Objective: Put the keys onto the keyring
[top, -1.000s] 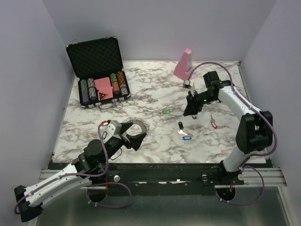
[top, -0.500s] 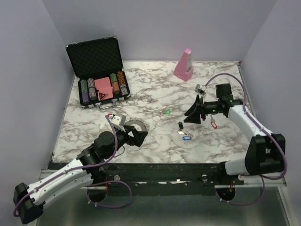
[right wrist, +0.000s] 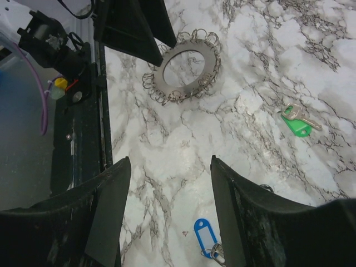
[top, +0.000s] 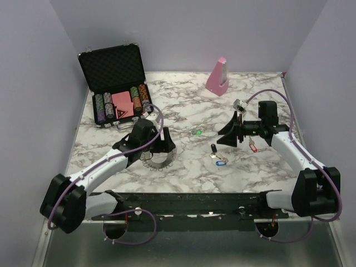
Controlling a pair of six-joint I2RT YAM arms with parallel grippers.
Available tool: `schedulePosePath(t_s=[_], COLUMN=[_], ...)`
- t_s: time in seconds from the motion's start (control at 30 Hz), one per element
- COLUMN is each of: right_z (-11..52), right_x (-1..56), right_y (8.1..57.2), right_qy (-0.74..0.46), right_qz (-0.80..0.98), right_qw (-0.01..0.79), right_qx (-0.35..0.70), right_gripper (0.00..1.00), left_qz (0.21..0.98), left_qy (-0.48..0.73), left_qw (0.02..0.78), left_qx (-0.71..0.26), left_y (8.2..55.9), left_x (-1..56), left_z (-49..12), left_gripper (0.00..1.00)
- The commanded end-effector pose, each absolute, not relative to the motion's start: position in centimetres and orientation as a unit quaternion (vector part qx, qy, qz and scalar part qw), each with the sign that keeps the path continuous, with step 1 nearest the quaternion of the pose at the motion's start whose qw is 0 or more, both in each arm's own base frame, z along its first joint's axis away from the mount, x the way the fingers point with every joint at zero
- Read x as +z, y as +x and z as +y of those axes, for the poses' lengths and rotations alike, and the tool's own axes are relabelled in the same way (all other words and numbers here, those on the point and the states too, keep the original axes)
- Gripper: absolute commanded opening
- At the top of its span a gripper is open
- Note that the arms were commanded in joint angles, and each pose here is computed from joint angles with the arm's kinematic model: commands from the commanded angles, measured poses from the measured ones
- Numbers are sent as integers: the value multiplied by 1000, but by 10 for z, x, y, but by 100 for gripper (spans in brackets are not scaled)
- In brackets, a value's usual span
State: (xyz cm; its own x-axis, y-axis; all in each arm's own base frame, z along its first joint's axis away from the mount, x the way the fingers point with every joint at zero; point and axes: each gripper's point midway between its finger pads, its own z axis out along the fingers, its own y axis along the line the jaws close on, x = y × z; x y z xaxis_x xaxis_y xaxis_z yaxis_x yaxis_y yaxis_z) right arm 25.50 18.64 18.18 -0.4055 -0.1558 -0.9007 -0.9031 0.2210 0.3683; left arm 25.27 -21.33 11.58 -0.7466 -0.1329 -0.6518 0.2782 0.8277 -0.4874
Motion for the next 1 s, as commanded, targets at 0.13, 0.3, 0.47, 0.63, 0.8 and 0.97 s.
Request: schedulePosePath(t_s=[0.13, 0.3, 0.47, 0.63, 0.8, 0.97], right_z=[185, 184, 184, 183, 182, 182], right_x=[189, 187, 187, 186, 184, 186], right_y=[255, 259, 258, 258, 259, 259], right_qy=[-394, -390, -392, -393, -391, -394], right_qz=[673, 680, 678, 679, 682, 681], right_qw=[401, 400, 402, 402, 403, 405], right_qx=[480, 475, 474, 471, 469, 466], right_gripper=[68, 68, 68, 69, 68, 68], left_qz=[905, 905, 897, 886, 892, 893], left_qy=[131, 156, 166, 187, 234, 253], left_qw=[279, 280, 298, 315, 288, 276], left_qx=[-293, -278, -282, -286, -258, -251], left_y=[264, 264, 263, 263, 255, 261], left_x=[106, 104, 113, 126, 155, 153], left_z=[-237, -233, -232, -230, -222, -224], left_gripper=[81, 81, 81, 82, 78, 78])
